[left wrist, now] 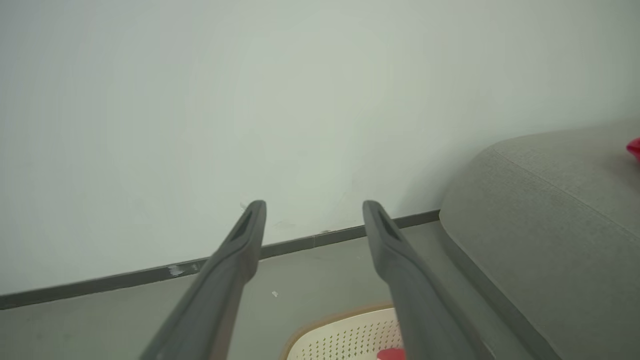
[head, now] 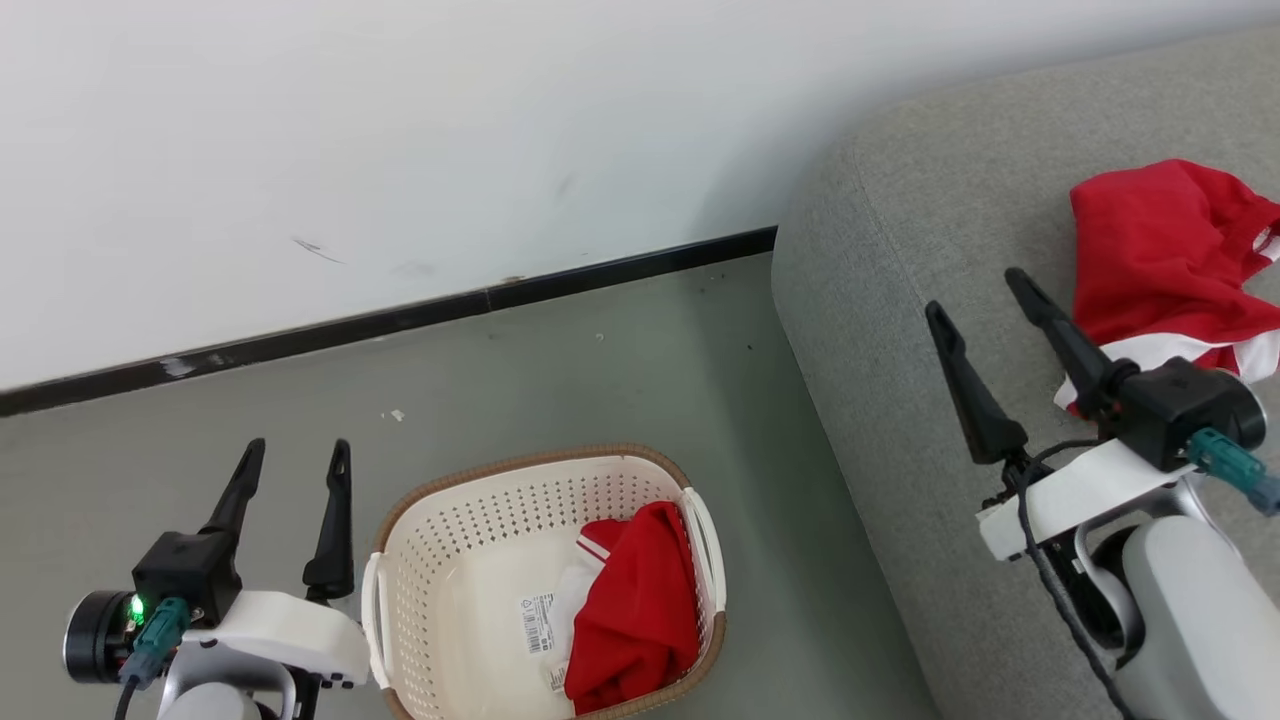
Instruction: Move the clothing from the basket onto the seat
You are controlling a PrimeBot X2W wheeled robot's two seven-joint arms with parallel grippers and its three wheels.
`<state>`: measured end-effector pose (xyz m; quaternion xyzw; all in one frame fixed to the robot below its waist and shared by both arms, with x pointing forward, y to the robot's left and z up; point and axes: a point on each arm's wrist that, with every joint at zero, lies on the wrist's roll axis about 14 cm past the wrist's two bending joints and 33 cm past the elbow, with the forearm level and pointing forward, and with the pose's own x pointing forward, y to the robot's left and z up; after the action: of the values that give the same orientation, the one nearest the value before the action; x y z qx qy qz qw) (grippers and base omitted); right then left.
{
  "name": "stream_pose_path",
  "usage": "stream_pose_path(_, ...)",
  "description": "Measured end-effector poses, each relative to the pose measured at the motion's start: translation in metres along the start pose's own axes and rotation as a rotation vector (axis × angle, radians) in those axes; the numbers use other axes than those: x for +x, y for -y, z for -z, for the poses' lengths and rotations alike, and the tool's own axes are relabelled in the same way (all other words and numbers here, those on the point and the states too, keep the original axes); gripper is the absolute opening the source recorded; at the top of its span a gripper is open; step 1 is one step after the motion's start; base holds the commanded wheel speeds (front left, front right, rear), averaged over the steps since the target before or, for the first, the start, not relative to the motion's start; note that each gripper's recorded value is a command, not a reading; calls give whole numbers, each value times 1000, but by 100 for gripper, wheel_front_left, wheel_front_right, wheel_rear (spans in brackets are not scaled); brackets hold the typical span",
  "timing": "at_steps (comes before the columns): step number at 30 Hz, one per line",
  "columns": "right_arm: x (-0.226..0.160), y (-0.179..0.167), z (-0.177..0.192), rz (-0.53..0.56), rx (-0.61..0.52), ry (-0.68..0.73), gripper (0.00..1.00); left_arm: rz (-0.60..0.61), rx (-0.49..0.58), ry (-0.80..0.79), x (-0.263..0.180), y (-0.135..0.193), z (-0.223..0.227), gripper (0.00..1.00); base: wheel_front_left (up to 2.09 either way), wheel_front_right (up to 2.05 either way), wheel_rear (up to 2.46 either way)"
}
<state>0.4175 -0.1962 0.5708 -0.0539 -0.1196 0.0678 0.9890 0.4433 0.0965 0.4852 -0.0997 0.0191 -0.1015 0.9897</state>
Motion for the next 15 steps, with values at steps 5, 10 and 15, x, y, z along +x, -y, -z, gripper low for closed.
stream_pose_path(5,-8,-16,1,-12,30,-4,100,-67,7,4,-16,-17,-4,100,0,0,0)
stream_pose_path(10,-17,-23,0,8,62,-1,100,-126,9,65,-27,-31,-25,100,0,0,0)
stream_pose_path(15,-30,-34,6,4,82,-25,100,-158,-1,120,-37,-34,-43,100,0,0,0)
